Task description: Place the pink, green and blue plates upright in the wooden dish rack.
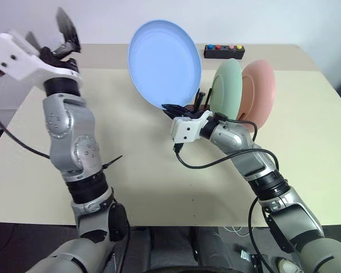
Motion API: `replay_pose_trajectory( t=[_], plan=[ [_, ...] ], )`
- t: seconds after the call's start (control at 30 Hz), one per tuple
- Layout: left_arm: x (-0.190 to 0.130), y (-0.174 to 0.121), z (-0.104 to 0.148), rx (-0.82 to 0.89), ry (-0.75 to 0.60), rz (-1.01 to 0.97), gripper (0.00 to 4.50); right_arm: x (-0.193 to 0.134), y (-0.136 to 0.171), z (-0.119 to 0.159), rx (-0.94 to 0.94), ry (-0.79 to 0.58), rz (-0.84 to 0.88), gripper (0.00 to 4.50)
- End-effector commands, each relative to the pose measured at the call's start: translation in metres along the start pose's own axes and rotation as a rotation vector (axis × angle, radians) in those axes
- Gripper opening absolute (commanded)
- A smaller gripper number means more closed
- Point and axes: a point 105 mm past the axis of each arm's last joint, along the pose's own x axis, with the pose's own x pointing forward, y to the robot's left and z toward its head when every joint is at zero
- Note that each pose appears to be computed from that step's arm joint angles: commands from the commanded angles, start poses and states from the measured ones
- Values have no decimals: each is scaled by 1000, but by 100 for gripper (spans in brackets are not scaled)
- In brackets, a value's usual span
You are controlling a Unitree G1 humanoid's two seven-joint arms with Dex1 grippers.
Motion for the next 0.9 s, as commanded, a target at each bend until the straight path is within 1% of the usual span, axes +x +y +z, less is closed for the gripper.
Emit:
replay_pose_trajectory(
  t=[0.03, 0.07, 0.1, 0.2, 0.3, 0.37, 0.47, 0.6, 0.77, 0.9],
  plan=[
    [-14, 15, -25, 268, 103, -147, 448, -4, -45, 24, 167, -121, -184, 0],
    [-25, 19, -44, 373, 189, -233, 448, -6, -54, 28, 239, -153, -220, 0],
    [-36, 19, -58, 412, 254, -306, 448, -8, -60, 31, 297, -175, -241, 0],
    [-73, 14, -87, 370, 414, -490, 448, -16, -73, 41, 506, -261, -274, 0],
    [-108, 6, -105, 323, 545, -652, 448, -26, -84, 47, 715, -337, -296, 0],
    [-121, 2, -109, 290, 589, -706, 448, -30, -86, 48, 799, -355, -288, 0],
    [-155, -11, -119, 222, 709, -858, 448, -39, -84, 50, 947, -381, -254, 0],
    [-185, -26, -123, 131, 815, -990, 448, -46, -76, 48, 1090, -374, -203, 0],
    [-194, -31, -126, 135, 853, -1058, 448, -51, -68, 44, 1220, -366, -152, 0],
    [-193, -33, -126, 135, 845, -1054, 448, -52, -68, 38, 1257, -350, -152, 0]
  ],
)
